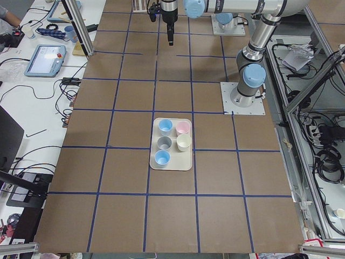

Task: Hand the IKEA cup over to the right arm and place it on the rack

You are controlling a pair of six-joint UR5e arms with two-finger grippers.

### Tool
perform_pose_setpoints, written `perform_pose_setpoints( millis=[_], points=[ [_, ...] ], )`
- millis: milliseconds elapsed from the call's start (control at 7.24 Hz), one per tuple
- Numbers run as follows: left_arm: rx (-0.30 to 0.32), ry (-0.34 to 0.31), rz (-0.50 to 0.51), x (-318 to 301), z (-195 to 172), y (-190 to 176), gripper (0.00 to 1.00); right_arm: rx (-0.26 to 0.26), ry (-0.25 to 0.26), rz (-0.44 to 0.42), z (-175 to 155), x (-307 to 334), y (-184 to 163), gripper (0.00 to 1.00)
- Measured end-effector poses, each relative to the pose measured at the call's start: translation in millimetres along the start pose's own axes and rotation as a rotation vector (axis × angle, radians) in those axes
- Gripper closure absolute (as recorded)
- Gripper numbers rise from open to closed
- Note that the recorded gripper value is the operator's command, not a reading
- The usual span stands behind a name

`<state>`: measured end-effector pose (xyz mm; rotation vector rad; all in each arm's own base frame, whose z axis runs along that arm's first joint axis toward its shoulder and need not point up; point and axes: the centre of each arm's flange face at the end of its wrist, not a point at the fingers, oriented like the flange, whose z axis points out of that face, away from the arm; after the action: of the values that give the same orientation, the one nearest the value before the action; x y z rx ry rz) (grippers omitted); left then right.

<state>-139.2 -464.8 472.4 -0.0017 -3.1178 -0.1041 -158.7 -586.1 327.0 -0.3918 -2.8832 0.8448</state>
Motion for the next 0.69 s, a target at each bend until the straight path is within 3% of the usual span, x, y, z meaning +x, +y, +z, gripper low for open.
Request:
perform_pose_setpoints(
  millis=[138, 276, 691],
  points=[
    [0.000, 0.000, 0.001, -0.1, 0.1, 0.3, 0.00, 0.009, 0.003, 0.001, 7.5, 1.0, 0.6, 0.29],
    [0.000, 0.000, 0.002, -0.4, 0.4, 1.0, 0.00, 0.018, 0.005, 0.001, 12.3, 1.4, 0.6, 0.00],
    [0.002, 0.000, 0.005, -0.9, 1.5, 2.5, 0.00, 0.028, 0.009, 0.003, 11.3, 1.9, -0.3, 0.00]
  ],
)
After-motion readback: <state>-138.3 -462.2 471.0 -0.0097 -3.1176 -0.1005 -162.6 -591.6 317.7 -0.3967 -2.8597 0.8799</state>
